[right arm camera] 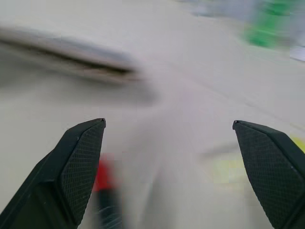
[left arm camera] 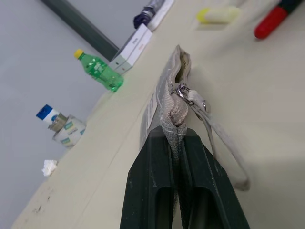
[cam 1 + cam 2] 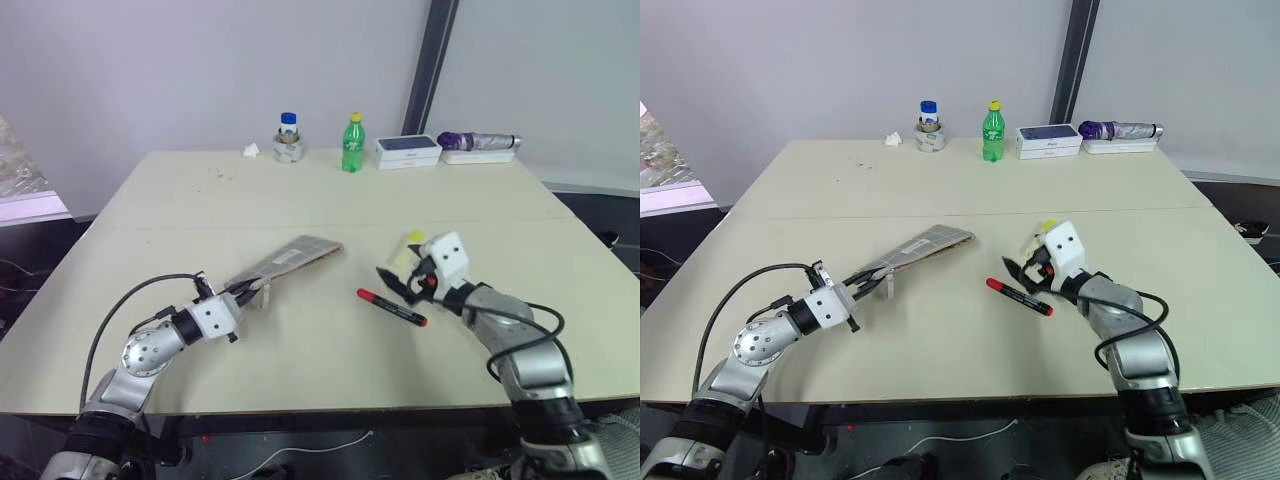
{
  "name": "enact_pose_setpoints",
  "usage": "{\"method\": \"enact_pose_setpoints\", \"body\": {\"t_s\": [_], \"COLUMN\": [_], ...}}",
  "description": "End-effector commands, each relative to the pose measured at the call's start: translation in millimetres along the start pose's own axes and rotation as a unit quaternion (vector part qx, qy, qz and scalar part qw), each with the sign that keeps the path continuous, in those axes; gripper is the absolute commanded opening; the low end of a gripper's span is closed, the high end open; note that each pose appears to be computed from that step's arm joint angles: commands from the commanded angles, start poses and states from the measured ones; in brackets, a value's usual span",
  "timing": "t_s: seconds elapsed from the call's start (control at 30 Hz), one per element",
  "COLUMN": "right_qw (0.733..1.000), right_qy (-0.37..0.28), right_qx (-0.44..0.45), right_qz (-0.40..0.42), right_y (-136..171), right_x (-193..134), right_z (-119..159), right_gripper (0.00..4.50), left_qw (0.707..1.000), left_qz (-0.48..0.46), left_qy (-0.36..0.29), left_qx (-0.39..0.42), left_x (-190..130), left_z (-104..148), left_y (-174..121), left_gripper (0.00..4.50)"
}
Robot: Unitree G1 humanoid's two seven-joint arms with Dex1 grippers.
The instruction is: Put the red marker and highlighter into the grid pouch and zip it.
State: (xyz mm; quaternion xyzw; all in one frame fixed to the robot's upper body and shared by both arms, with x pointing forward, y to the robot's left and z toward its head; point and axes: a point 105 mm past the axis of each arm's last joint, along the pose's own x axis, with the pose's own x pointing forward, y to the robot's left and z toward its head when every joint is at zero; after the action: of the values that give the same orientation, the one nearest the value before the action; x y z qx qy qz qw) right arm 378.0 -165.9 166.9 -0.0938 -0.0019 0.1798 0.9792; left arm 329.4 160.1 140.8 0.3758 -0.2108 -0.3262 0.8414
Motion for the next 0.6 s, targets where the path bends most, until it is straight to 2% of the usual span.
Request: {"method": "enact_pose_setpoints", "body": {"t_s": [0.03, 0.13, 0.23, 0.33, 0.6], "right_qw": [0.995, 0.986, 0.982, 0.980, 0.967], "right_qy": [0.005, 0.031, 0.049, 0.065, 0.111], "right_qx": [0.029, 0.055, 0.084, 0.066, 0.075], "right_qz": [-0.098, -0.153, -0.162, -0.173, -0.217], "right_y": [-22, -31, -28, -23, -24], "right_x": [11, 27, 42, 55, 61], "right_z": [4, -1, -5, -11, -39], "right_gripper": [4.44, 4.44, 4.44, 4.44, 4.44], "left_qw": [1.000, 1.000, 1.000, 1.000, 1.000], "left_qz": [0.013, 0.008, 0.008, 0.008, 0.007], "left_qy": [-0.021, -0.023, -0.024, -0.021, -0.018], "left_qx": [0.010, 0.013, 0.011, 0.017, 0.020], "left_x": [4, 7, 7, 4, 1], "left_z": [10, 11, 11, 11, 16], "left_y": [12, 10, 9, 8, 5], "left_gripper": [0.00, 0.00, 0.00, 0.00, 0.00]}}
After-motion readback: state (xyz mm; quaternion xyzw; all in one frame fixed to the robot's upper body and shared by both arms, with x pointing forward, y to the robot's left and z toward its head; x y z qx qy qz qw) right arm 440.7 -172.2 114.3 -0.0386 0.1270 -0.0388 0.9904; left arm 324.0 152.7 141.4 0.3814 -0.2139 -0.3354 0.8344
